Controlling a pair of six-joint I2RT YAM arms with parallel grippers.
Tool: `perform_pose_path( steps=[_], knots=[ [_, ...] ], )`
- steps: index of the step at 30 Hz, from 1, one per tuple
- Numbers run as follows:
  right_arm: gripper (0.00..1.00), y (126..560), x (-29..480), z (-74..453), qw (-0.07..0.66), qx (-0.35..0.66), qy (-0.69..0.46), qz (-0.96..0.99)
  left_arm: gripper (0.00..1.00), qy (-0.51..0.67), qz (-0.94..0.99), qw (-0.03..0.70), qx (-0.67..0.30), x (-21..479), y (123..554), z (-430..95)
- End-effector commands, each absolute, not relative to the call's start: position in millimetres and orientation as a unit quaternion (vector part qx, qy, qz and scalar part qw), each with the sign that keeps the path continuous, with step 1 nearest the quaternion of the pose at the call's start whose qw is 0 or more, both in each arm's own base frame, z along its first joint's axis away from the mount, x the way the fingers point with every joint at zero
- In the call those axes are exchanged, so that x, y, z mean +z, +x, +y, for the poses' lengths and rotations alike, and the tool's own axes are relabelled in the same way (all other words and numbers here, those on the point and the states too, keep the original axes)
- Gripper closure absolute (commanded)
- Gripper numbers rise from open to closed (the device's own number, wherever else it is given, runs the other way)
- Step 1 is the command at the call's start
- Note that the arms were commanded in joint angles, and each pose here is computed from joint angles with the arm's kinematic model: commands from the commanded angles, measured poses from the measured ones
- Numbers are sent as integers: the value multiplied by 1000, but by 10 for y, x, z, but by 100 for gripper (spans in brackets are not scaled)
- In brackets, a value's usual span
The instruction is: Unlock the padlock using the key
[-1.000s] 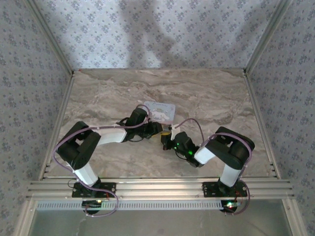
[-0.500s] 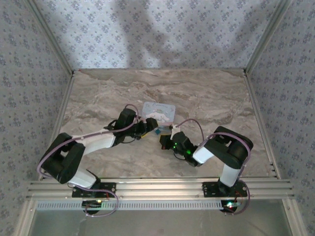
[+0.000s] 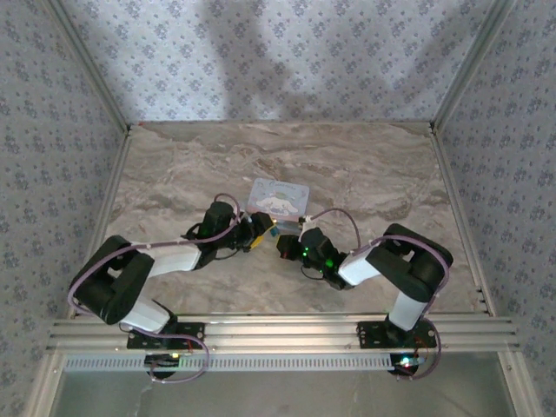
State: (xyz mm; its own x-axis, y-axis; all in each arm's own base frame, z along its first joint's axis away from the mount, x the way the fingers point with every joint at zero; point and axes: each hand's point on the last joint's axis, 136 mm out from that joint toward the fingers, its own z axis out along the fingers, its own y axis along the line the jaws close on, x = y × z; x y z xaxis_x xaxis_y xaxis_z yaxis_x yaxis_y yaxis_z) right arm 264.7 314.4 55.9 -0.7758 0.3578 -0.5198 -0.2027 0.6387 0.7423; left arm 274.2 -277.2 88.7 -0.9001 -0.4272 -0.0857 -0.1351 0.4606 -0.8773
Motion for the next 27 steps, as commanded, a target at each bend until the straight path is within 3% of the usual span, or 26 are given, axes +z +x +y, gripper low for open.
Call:
perform_pose_path(
  steps=[1,14,27],
  knots=[
    [100,2663,719,3240,313,452,69,832,26,-168,830,144,-512,912,2750,-2839],
    [100,2687,771,3276,285,477,96,826,36,-189,830,122,-511,752,2768,-2915],
    [100,2710,743,3257,268,494,120,818,58,-200,829,117,-509,668,2793,-2950]
  ],
)
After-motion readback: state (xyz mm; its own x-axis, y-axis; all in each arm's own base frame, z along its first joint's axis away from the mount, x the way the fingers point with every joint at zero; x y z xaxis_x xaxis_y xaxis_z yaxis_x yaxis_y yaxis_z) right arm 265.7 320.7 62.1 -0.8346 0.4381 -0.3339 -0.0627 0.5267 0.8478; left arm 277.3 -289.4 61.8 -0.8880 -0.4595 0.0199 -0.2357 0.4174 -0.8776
